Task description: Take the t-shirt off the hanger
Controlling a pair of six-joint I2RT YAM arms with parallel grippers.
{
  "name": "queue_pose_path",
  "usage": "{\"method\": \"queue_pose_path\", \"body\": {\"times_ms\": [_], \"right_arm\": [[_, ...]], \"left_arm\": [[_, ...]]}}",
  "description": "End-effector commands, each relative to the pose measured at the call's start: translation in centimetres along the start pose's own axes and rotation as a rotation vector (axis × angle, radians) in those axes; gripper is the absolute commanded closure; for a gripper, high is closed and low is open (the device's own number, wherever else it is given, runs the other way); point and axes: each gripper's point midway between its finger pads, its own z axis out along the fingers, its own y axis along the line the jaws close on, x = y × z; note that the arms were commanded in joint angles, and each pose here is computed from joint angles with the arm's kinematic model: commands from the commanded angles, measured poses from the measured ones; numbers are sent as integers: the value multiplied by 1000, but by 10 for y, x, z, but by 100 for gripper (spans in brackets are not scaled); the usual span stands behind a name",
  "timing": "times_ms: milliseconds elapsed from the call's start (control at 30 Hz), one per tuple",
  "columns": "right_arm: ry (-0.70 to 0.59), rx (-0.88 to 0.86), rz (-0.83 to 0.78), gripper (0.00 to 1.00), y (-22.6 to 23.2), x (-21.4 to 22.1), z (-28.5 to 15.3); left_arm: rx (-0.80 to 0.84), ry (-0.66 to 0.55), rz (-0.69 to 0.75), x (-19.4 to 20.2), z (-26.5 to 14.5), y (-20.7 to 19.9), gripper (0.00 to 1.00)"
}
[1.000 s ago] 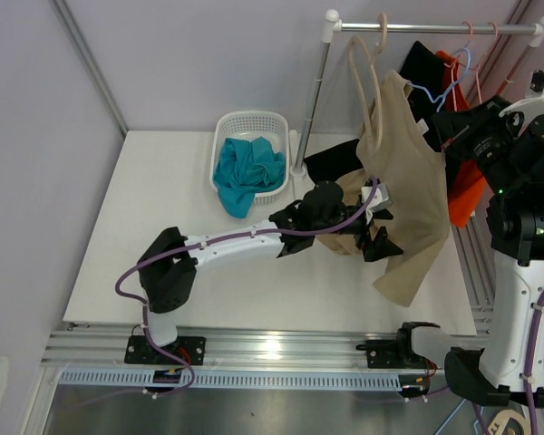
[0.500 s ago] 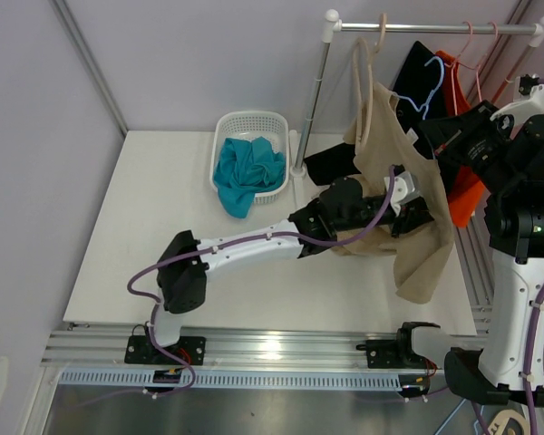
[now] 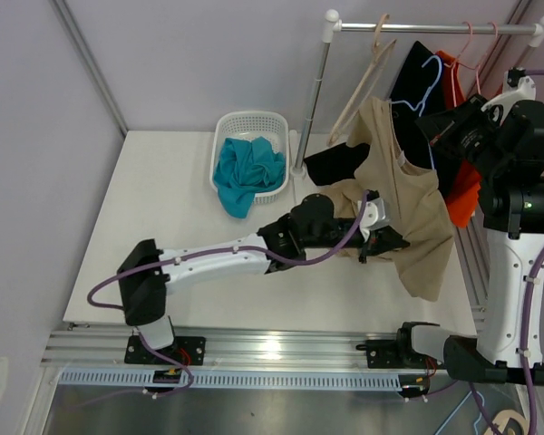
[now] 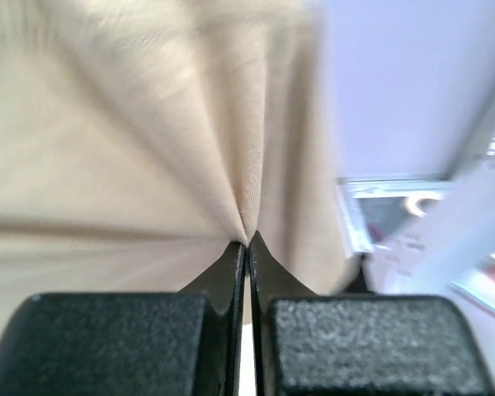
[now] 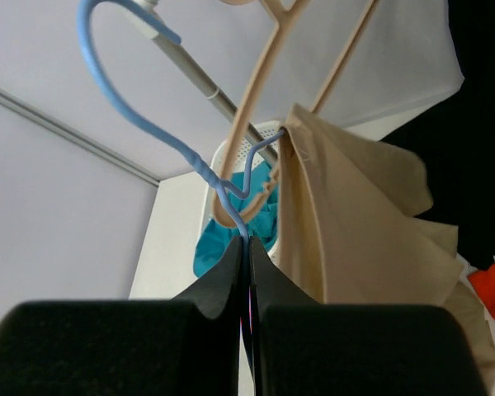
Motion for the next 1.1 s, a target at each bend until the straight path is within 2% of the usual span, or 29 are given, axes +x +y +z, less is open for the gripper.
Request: {"method": "queue_pose_path", "body": {"times_ms": [0, 167, 267, 433, 467, 533, 567, 667, 700, 733, 833, 967, 1067], "right_arm": [[-91, -32, -17, 100, 5, -21, 9], [-67, 13, -16, 100, -13, -10, 25], [-48, 0, -5, 100, -16, -2, 30], [-11, -84, 23, 100, -1, 10, 27], [-11, -99, 21, 100, 3, 10, 25], [-9, -139, 20, 100, 13, 8, 17], [-8, -163, 16, 100, 20, 7, 11], [-7, -182, 3, 100, 27, 5, 3], [-7, -190, -4, 100, 29, 4, 1], [-3, -211, -8, 100, 34, 3, -3], [8, -260, -16, 100, 43, -1, -9], [-6, -263, -5, 100, 42, -8, -14], [-19, -252, -7, 100, 40, -13, -18]], "left_arm": [[195, -107, 26, -63, -30, -60, 99], [409, -148, 35, -88, -58, -114, 99], [525, -188, 24, -103, -60, -133, 99], [635, -172, 30, -133, -40, -138, 99], [651, -212, 68, -160, -32, -135, 99], [737, -110, 1, -140, -24, -141, 99], [799, -106, -1, -151, -18, -144, 99], [901, -99, -50, -148, -16, -145, 99], [959, -39, -135, -135, -19, -146, 99], [1004, -77, -84, -139, -23, -147, 99], [1086, 0, -143, -119, -29, -151, 99], [1114, 46, -163, -102, -39, -153, 99], [1053, 65, -203, -74, -49, -148, 99]]}}
